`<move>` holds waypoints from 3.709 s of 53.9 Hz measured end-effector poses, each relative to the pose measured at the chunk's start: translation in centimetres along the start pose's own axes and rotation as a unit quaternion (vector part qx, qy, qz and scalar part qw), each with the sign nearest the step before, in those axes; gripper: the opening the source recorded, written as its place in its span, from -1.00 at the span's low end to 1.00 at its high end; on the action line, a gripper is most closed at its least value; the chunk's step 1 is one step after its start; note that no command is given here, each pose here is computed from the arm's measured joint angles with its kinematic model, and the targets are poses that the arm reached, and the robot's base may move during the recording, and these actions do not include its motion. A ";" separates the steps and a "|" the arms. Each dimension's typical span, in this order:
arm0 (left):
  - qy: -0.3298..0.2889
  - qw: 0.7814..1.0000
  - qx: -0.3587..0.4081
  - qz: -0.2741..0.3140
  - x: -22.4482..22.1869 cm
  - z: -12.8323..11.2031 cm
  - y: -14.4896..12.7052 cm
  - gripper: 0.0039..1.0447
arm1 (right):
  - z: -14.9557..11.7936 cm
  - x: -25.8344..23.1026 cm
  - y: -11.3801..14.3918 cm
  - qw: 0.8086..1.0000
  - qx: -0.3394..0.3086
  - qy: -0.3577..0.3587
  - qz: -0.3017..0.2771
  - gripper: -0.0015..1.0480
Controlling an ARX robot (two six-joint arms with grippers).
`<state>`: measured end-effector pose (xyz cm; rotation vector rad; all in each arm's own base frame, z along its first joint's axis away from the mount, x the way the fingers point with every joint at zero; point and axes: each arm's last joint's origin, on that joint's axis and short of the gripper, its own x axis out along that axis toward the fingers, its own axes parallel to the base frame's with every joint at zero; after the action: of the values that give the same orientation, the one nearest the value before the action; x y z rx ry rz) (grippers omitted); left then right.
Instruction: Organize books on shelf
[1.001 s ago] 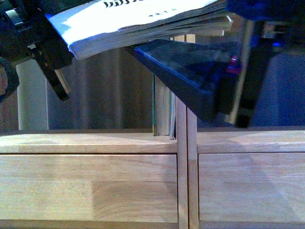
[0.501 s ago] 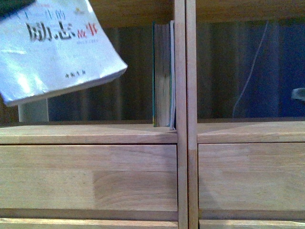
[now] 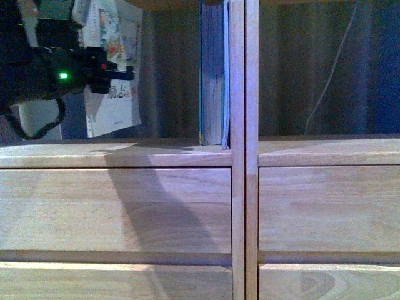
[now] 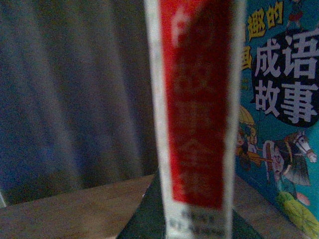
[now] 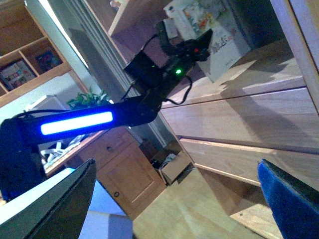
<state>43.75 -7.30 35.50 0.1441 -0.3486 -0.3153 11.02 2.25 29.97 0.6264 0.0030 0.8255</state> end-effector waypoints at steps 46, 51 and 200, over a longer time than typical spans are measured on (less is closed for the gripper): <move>0.073 0.994 0.080 0.000 8.0 -3.1 -9.9 -0.49 | -2.5 -1.4 -0.6 1.000 0.025 0.005 -0.006 0.86; 0.071 0.994 0.088 -0.006 8.0 -3.2 -10.0 -0.18 | -2.7 -1.2 -0.5 1.000 0.029 0.006 -0.004 0.86; 0.166 0.971 -0.070 0.154 -36.6 -6.4 -5.6 -0.95 | -10.0 -5.5 -7.1 0.870 -0.298 -0.004 -0.393 -0.94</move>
<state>11.85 -0.05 17.06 0.0021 -0.0135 -0.0042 9.73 0.02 16.76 0.0059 -0.0048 0.0027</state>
